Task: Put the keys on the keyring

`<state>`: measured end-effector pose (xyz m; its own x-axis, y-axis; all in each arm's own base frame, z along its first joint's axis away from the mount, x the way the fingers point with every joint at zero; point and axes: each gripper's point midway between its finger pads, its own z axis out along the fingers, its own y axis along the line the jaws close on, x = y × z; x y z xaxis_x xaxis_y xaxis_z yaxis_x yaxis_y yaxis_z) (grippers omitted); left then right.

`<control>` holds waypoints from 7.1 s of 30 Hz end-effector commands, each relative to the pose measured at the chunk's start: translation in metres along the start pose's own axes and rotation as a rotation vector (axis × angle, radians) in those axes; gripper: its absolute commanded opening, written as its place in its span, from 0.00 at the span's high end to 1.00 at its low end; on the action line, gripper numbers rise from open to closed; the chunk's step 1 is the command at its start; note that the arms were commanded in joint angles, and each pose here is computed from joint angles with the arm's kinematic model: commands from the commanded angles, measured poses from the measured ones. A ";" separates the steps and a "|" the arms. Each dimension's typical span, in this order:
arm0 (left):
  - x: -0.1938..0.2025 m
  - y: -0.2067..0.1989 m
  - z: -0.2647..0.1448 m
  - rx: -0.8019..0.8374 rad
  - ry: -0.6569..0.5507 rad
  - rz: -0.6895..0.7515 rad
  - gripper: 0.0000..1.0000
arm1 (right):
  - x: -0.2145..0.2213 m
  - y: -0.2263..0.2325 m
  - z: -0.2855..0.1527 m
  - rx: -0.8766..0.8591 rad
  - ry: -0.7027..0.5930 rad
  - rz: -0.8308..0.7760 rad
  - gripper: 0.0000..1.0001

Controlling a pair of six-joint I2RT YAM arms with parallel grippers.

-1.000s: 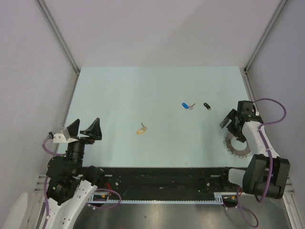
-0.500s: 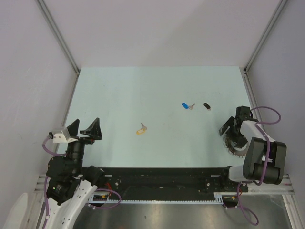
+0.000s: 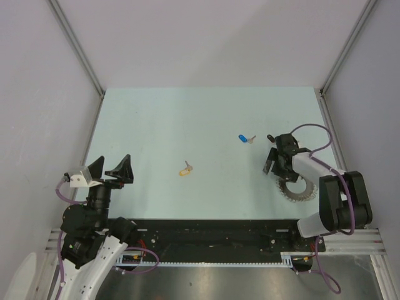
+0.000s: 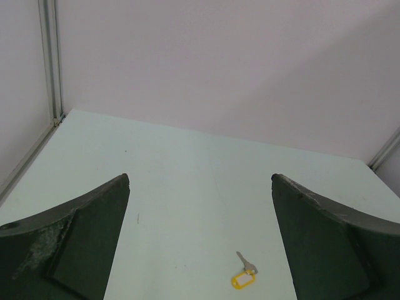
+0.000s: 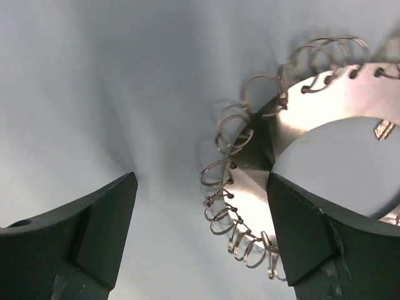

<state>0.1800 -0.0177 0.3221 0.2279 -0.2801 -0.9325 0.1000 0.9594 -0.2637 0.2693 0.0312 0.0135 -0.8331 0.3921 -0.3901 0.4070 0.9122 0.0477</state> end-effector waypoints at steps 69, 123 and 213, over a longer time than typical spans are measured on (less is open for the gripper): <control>0.099 -0.042 0.031 0.121 0.501 0.081 0.00 | 0.112 0.142 -0.031 -0.210 -0.045 -0.554 0.45; 0.110 -0.055 0.030 0.222 0.551 0.091 0.00 | 0.059 0.175 -0.037 -0.404 -0.034 -0.311 0.82; 0.093 -0.163 0.072 0.757 0.547 0.132 0.00 | -0.029 0.178 -0.208 -0.643 -0.661 -1.121 1.00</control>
<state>0.2613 -0.2123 0.2753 -0.2999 0.0702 -0.9514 0.7458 0.6391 -0.1879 0.2831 0.2212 0.2134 -0.2226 -0.4531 -0.8632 -0.7584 0.6369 -0.1387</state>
